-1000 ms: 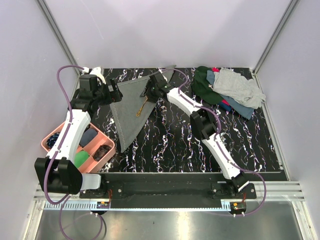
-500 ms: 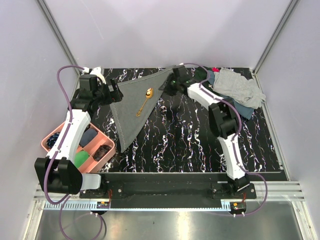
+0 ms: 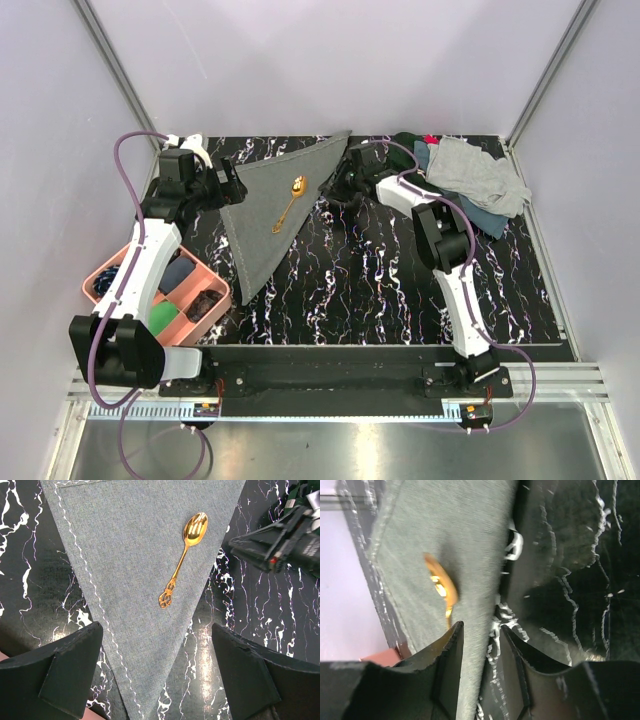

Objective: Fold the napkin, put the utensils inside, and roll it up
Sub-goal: Place the utensil onto the napkin, then fold the napkin

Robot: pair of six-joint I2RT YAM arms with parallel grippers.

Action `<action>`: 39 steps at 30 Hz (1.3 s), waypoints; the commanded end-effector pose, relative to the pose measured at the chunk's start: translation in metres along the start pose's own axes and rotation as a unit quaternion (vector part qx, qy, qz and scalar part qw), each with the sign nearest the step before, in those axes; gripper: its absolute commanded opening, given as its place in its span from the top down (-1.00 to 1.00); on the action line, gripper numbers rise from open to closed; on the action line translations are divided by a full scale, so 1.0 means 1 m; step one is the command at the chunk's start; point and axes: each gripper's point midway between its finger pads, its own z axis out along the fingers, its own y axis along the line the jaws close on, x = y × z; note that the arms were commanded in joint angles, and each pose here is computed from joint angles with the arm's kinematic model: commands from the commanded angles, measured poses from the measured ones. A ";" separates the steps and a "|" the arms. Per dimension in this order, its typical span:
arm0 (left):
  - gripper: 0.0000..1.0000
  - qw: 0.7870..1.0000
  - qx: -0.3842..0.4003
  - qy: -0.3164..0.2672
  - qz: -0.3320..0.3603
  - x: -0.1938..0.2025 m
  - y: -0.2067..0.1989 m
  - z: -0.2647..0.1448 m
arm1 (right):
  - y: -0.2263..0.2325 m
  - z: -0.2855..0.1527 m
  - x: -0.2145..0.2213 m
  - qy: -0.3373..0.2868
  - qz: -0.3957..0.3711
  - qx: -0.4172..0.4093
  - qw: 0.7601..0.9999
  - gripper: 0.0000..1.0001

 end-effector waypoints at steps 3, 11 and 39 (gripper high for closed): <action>-0.86 0.999 0.022 -0.032 0.004 -0.022 -0.013 -0.007 | -0.005 0.017 0.007 0.014 0.018 -0.014 1.000 0.18; -0.86 0.999 0.023 -0.030 0.003 -0.022 -0.013 -0.006 | -0.014 0.029 0.012 0.021 0.027 -0.009 0.999 0.24; -0.86 0.999 0.024 -0.027 0.003 -0.020 -0.013 -0.005 | -0.028 0.038 0.021 0.037 0.024 0.003 0.999 1.00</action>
